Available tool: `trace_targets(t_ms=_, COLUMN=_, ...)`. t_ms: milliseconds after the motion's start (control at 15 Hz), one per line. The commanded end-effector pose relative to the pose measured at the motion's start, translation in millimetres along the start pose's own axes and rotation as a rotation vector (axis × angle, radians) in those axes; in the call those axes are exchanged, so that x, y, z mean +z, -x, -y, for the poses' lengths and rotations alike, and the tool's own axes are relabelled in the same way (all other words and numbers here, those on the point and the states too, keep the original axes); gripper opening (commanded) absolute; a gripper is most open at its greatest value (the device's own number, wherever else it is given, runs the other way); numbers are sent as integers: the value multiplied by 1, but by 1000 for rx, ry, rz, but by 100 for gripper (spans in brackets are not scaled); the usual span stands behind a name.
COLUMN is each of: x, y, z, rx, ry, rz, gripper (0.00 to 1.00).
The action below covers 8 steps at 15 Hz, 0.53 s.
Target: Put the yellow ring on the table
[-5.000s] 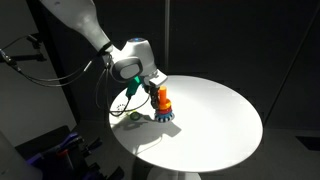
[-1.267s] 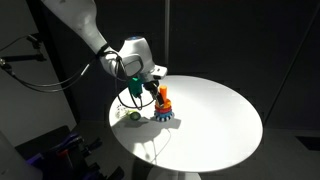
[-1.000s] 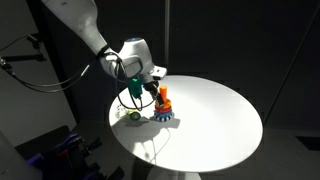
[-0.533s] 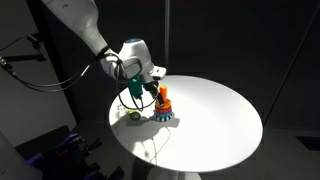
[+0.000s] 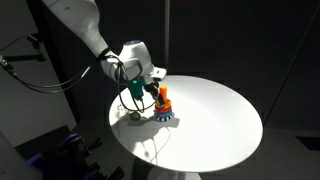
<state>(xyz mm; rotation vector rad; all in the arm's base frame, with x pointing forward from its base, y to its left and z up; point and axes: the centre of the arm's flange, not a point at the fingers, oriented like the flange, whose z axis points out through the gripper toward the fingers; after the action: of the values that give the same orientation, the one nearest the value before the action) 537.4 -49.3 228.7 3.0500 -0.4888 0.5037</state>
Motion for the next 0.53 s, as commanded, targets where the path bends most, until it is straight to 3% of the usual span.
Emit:
trace_targets(t_ms=0, x=5, y=-3, z=-6, rx=-7, ry=-1, rz=-20, gripper=100)
trace_targets(t_ms=200, x=6, y=-4, z=-8, rx=-2, ry=2, rz=-29, gripper=100)
trace_targets(t_ms=267, x=6, y=-5, z=-9, rx=0, ry=3, rz=-33, gripper=75)
trace_targets(t_ms=333, x=6, y=-5, z=-9, rx=1, ry=3, rz=-36, gripper=74)
trace_targets(t_ms=467, x=4, y=-6, z=-11, rx=8, ry=3, rz=-43, gripper=60)
